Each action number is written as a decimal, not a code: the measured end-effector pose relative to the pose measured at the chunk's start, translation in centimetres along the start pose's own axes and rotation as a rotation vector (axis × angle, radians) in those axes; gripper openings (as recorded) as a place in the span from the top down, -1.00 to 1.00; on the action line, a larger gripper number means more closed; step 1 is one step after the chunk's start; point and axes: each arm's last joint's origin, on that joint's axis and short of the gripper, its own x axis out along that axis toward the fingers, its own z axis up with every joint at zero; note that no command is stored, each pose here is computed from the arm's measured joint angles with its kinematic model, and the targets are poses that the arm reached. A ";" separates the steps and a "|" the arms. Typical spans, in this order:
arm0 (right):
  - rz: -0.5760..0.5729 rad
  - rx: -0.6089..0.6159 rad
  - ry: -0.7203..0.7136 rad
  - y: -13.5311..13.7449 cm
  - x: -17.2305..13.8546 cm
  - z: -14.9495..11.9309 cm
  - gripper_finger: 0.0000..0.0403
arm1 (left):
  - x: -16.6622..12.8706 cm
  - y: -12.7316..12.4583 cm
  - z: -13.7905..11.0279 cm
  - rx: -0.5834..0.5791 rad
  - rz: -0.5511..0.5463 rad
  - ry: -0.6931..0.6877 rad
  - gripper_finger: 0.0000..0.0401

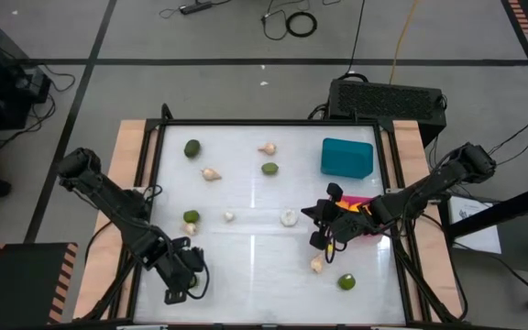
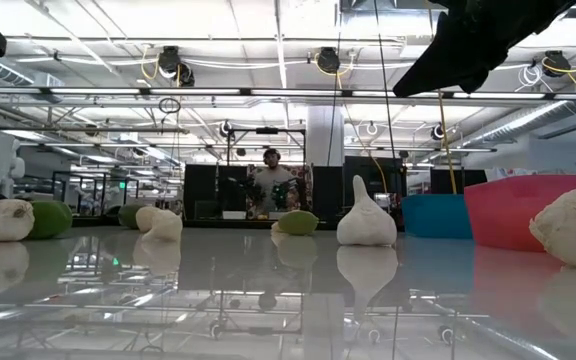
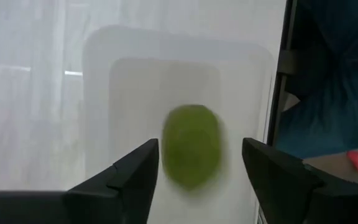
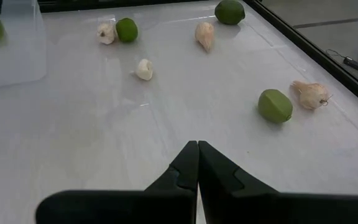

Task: Sort produce into baskets
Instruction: Put the green lime into the transparent bin

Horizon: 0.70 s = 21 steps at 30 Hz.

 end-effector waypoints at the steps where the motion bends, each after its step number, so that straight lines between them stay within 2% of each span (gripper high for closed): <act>1: 0.000 0.001 0.000 0.0 0.0 0.0 1.00 | 0.0 0.0 0.0 -0.001 0.000 0.000 -0.23; 7: -0.002 0.002 0.000 0.0 0.0 0.0 1.00 | -0.1 0.7 1.0 0.058 -0.014 -0.004 -0.33; 11: -0.010 0.010 -0.002 -0.3 0.2 0.1 1.00 | -0.5 2.5 2.6 0.035 0.147 -0.104 -0.31; 15: -0.018 0.026 -0.010 -0.5 0.4 0.4 1.00 | -1.2 5.3 3.4 0.016 0.317 -0.077 -0.29; 17: -0.021 0.032 -0.014 -0.6 0.5 0.5 1.00 | -1.8 7.0 3.8 -0.073 0.388 -0.065 -0.29; 21: -0.019 0.033 -0.019 -0.6 0.5 0.5 1.00 | -2.6 10.6 4.3 -0.361 0.486 0.008 -0.28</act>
